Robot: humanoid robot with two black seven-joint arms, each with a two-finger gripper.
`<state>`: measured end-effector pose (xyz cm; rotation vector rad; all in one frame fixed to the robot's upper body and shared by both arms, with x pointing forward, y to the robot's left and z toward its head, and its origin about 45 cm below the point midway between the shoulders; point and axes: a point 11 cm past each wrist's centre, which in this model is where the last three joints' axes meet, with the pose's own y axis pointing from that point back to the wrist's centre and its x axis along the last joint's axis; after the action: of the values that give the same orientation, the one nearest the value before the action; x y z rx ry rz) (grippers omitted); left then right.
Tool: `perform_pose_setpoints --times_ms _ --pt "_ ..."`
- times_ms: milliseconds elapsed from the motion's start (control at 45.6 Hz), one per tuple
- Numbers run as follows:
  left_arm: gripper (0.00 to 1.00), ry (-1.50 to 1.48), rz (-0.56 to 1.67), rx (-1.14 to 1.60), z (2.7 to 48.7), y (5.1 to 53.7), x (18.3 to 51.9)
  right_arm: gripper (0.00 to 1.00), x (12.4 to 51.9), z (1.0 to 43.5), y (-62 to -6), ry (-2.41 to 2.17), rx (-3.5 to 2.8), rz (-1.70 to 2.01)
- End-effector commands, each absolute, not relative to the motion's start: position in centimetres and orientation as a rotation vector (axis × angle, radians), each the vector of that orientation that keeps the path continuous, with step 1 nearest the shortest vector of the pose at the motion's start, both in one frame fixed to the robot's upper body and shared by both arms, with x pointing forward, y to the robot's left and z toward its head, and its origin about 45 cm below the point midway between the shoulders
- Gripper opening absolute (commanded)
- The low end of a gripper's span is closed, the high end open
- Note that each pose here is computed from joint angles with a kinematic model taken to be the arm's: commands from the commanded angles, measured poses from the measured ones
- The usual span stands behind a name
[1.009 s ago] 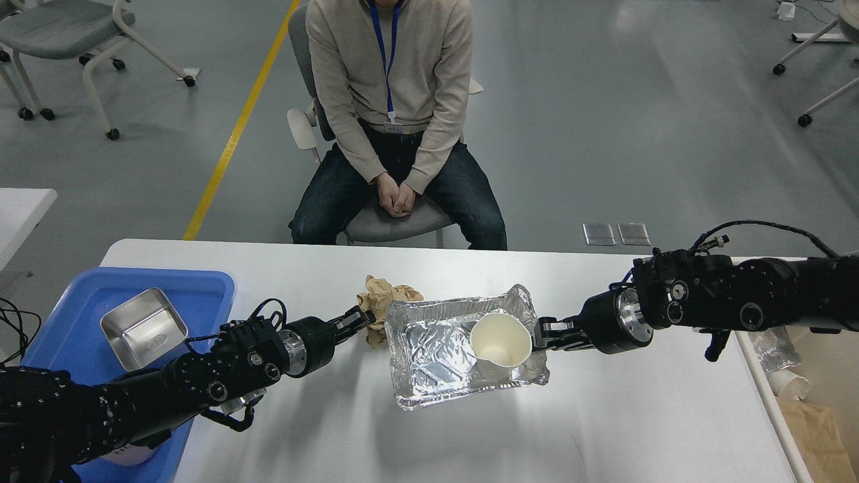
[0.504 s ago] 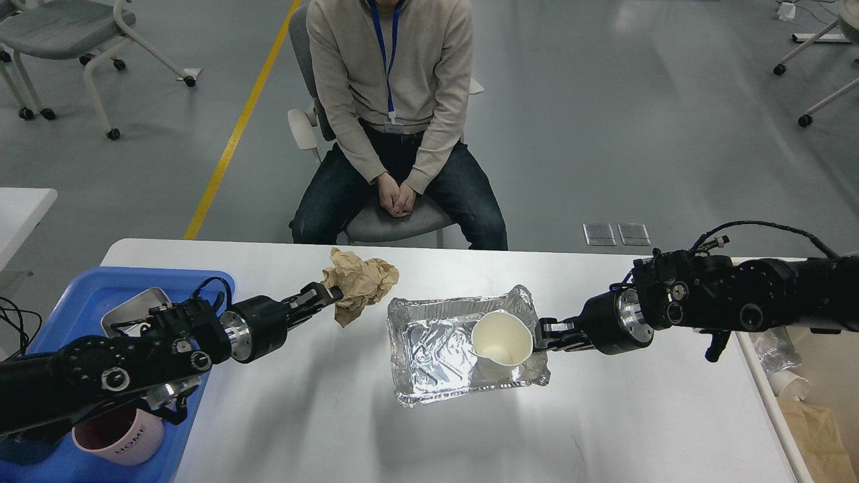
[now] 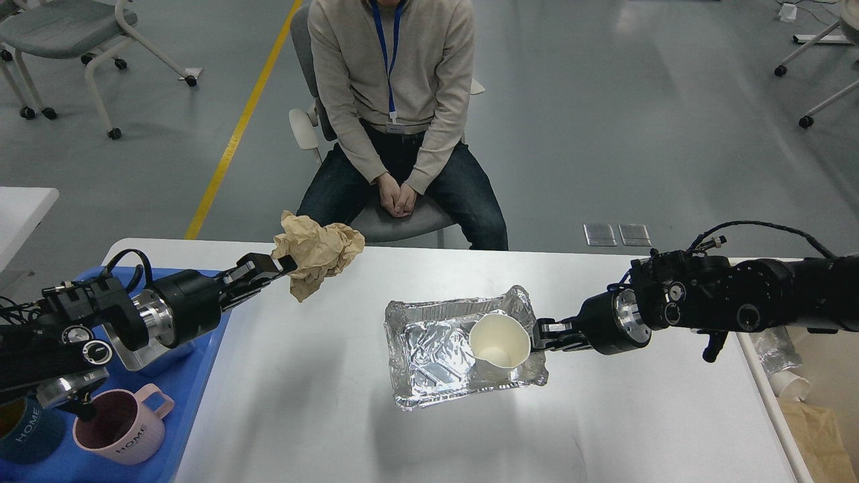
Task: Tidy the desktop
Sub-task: 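Lift the crumpled brown paper with the left gripper, then drop the brown paper into the foil tray beside the cup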
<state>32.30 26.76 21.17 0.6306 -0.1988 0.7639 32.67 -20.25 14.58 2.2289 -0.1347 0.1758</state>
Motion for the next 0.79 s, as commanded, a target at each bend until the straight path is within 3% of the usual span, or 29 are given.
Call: perform_pose_setpoints --times_ms 0,285,767 --pt "0.00 -0.203 0.740 0.610 22.8 26.3 31.3 0.00 32.7 14.6 -20.4 -0.137 2.226 0.174" --pt "0.00 -0.229 0.737 0.617 24.0 26.9 31.6 0.00 32.7 14.6 -20.4 -0.138 2.226 0.177" --pt "0.02 -0.235 0.511 0.494 23.2 17.1 30.9 0.00 32.8 14.6 -20.6 -0.145 2.224 0.177"
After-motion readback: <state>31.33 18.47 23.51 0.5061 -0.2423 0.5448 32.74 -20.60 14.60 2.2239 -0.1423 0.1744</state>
